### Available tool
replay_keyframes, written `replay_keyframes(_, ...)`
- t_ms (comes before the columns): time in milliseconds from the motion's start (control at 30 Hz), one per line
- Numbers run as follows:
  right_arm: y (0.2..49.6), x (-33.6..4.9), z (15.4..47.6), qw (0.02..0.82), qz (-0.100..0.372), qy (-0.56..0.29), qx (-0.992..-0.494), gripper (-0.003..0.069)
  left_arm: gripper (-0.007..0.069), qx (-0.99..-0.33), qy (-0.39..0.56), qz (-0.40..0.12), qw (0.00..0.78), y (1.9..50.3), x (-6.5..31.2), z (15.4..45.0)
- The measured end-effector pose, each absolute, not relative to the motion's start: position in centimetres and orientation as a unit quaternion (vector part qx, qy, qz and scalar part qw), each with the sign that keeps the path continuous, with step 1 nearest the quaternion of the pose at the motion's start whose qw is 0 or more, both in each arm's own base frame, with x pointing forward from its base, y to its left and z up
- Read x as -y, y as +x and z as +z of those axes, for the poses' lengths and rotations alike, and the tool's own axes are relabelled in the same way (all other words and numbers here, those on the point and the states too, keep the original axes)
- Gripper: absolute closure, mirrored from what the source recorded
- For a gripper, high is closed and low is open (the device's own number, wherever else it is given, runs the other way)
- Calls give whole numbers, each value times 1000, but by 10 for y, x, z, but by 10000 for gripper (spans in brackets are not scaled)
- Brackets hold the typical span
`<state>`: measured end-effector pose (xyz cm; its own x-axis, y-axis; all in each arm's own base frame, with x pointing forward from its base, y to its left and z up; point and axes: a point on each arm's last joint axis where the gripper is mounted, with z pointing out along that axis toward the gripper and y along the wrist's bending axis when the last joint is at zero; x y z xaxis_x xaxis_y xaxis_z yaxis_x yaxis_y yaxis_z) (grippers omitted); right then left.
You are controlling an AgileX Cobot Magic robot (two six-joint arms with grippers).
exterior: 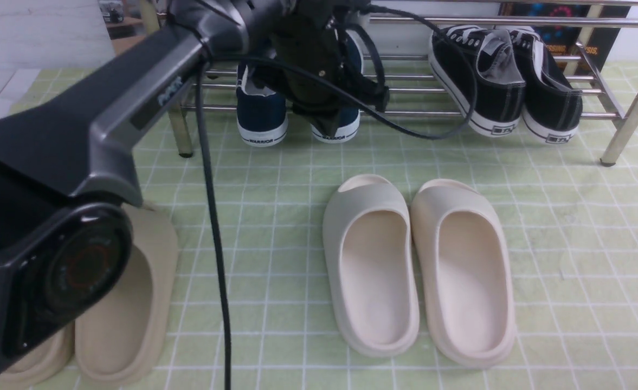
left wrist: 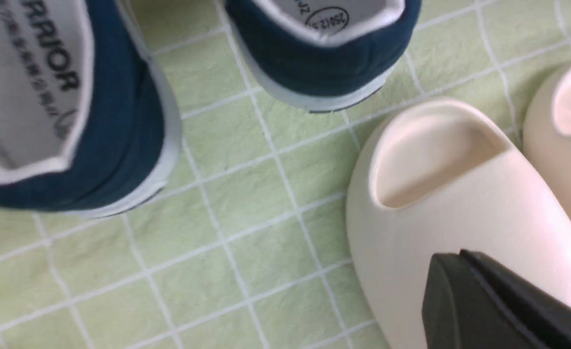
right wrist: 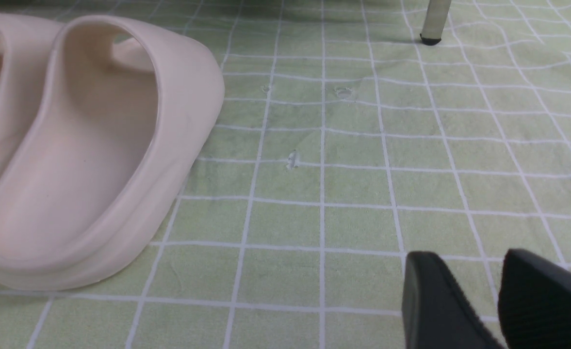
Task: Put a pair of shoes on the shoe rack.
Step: Use the left arm to put a shoe into the shoe rack
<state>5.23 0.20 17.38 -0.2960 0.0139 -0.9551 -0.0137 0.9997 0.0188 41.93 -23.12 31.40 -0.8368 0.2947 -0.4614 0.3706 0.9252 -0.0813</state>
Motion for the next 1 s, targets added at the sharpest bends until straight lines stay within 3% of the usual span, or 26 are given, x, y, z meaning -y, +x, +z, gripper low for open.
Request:
replay_keyframes(167, 52, -2, 174, 593, 12, 0, -805, 414, 638, -962, 129, -113, 210, 439, 197, 307)
replay_keyframes(200, 52, -2, 174, 593, 12, 0, -805, 414, 638, -968, 110, -119, 194, 450, 186, 293)
replay_keyframes(400, 52, -2, 174, 593, 12, 0, -805, 414, 638, -976, 92, -92, 174, 469, 181, 250)
replay_keyframes(500, 52, -2, 174, 593, 12, 0, -805, 414, 638, -975, 79, -85, 192, 473, 181, 248)
replay_keyframes(700, 52, -2, 174, 593, 12, 0, -805, 414, 638, -967, 47, -96, 233, 474, 181, 266)
replay_keyframes(833, 52, -2, 174, 593, 12, 0, -805, 414, 638, -969, 50, -100, 220, 465, 179, 280)
replay_keyframes(933, 52, -2, 174, 593, 12, 0, -805, 414, 638, -970, 74, -104, 209, 452, 176, 299)
replay_keyframes(1000, 52, -2, 174, 593, 12, 0, -805, 414, 638, -961, 90, -119, 234, 431, 171, 337)
